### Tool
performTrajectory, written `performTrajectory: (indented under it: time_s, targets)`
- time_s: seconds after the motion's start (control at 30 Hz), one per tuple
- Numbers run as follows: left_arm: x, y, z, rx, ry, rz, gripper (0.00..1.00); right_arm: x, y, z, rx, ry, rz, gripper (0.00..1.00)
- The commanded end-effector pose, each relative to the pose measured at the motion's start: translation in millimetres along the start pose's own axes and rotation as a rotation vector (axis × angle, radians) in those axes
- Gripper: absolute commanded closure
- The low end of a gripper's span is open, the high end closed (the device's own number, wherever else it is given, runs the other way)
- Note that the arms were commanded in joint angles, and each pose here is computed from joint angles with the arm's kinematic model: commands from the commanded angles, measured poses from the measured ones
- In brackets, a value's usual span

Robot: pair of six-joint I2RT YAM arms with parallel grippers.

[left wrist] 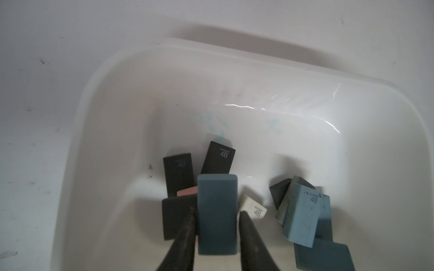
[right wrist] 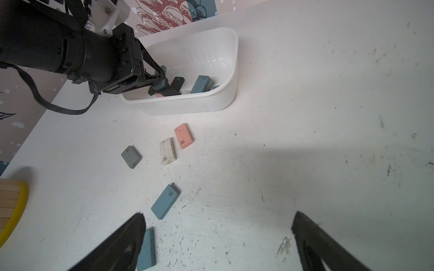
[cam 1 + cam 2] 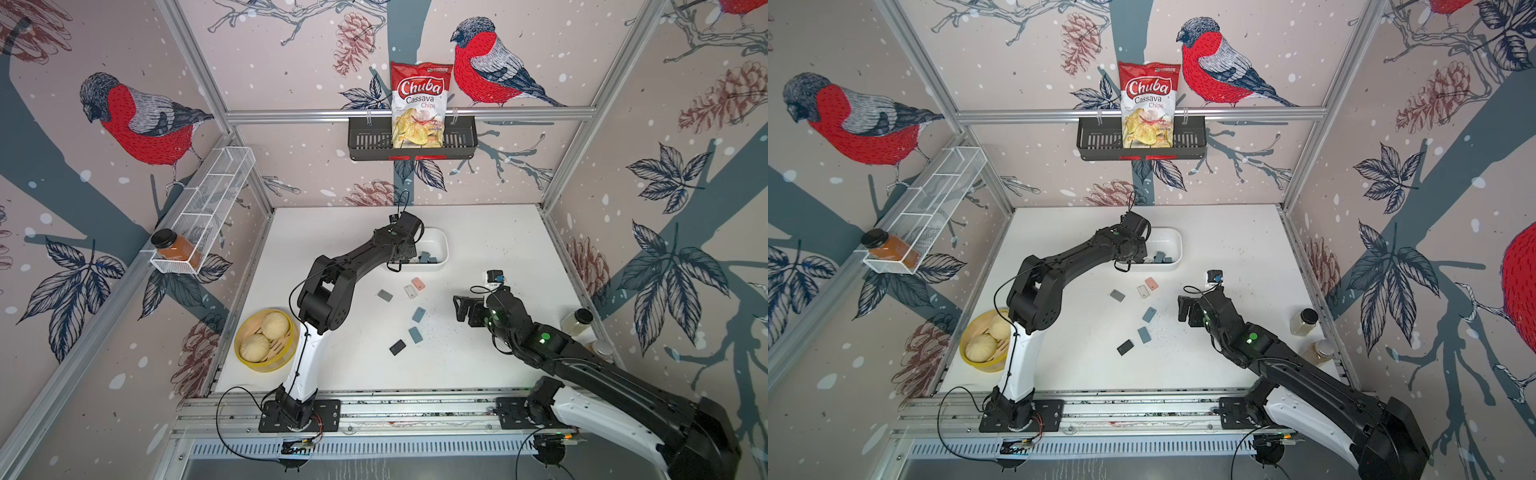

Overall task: Put the eraser in the storage box
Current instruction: Place the eraser in the storage box.

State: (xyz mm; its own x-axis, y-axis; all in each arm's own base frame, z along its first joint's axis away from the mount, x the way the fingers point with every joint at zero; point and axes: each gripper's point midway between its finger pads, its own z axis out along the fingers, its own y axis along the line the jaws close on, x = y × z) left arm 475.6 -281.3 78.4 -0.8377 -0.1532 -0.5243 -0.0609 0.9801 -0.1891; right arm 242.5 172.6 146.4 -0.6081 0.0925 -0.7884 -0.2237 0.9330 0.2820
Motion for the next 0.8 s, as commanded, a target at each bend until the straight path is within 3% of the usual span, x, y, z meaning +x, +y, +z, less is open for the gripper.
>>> performTrajectory:
  time_s: [0.0,0.13,0.37,0.6,0.77]
  targets:
    - [0,-4,-1,0.022,0.011,0.005,0.56,-3,4,0,-0.017,-0.014,0.007,0.0]
    - [-4,-7,-5,0.037,-0.001,0.01,0.43,-3,3,0,-0.015,-0.014,0.005,0.0]
    - [-15,-10,-24,0.054,-0.033,0.009,0.03,-1,2,1,-0.009,-0.008,0.002,0.0]
    - [-28,-8,-68,0.085,-0.087,-0.012,0.03,-2,8,0,-0.035,0.003,-0.001,0.0]
    - [-17,5,-103,0.109,-0.107,-0.016,0.03,4,16,2,-0.061,0.035,-0.019,0.0]
